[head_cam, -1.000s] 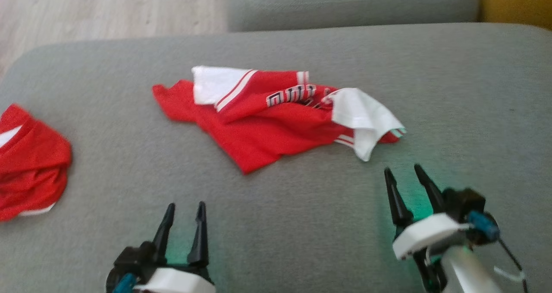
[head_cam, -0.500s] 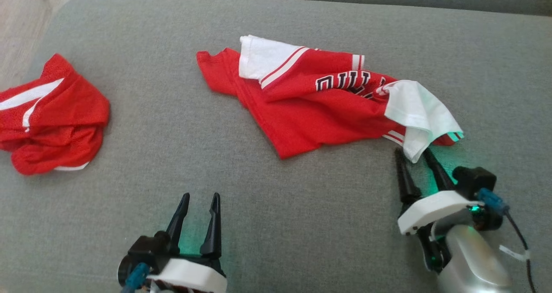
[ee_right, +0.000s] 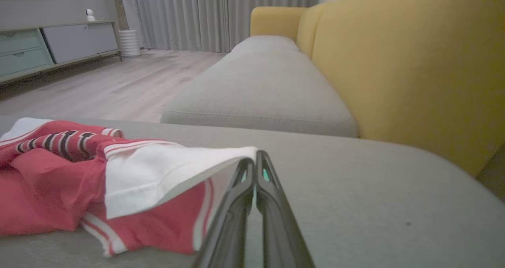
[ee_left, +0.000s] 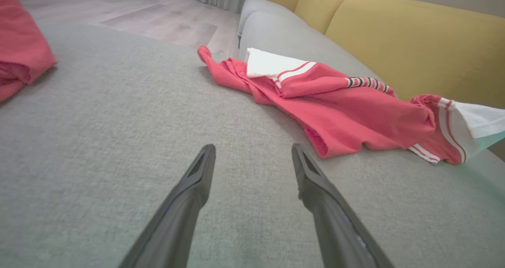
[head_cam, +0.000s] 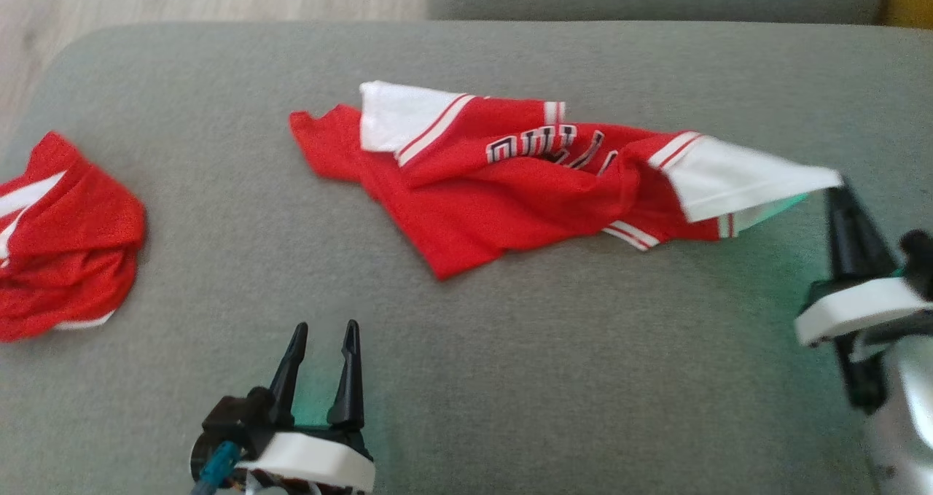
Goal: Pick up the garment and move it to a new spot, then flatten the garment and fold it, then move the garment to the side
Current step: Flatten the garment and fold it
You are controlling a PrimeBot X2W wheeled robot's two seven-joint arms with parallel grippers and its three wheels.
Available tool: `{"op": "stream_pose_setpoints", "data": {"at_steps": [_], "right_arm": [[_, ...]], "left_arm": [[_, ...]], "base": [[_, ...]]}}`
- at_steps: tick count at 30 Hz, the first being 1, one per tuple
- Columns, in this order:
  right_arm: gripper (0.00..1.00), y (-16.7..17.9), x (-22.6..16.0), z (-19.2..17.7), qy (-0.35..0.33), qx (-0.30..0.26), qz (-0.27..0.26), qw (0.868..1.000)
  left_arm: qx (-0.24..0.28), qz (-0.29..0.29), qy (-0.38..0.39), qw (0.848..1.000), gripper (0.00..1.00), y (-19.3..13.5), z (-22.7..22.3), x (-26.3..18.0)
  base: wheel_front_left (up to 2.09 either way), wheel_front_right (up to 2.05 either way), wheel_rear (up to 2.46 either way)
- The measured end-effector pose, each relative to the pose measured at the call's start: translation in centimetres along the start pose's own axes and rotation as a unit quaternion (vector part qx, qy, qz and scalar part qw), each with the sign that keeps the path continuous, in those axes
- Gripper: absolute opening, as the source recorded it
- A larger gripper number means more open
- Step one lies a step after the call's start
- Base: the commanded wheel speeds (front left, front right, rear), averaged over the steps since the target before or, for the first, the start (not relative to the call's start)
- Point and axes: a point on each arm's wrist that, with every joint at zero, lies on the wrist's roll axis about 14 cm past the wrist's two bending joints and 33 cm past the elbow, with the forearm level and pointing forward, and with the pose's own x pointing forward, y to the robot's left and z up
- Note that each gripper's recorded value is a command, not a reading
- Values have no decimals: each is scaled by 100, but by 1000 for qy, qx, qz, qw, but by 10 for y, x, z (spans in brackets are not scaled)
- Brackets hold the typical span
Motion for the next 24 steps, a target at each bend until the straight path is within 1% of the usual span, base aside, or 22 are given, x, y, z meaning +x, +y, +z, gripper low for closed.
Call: {"op": "stream_pose_setpoints", "data": {"at_steps": [2, 4, 5, 6, 10, 13, 18, 24], "right_arm": [[0, -22, -7, 15, -16, -31, -16, 999], [0, -38, -15, 22, -21, -50, -30, 998], [65, -45, -21, 19, -14, -54, -38, 998], [100, -51, -28, 12, -2, -57, -45, 997], [100, -64, -64, -24, 50, -49, -69, 995], [100, -67, -82, -36, 65, -39, -83, 994], [100, -49, -81, -33, 47, -11, -80, 996], [100, -32, -71, -21, 22, 6, -70, 997]], "left_arm": [[2, -12, -2, 1000, 100, -7, 1, 2], [3, -24, -2, 1000, 100, -14, 2, 4], [4, -29, -3, 1000, 100, -18, 2, 4], [3, -33, -3, 999, 100, -21, 2, 5], [1, -45, -5, 999, 100, -29, 4, 5], [2, -51, -3, 999, 100, -32, 2, 3], [2, -50, 7, 999, 100, -32, -4, 1], [1, -48, 16, 999, 100, -30, -9, 4]], "base": [[0, 0, 0], [0, 0, 0], [0, 0, 0], [0, 0, 0], [0, 0, 0], [0, 0, 0], [0, 0, 0], [0, 0, 0]]}}
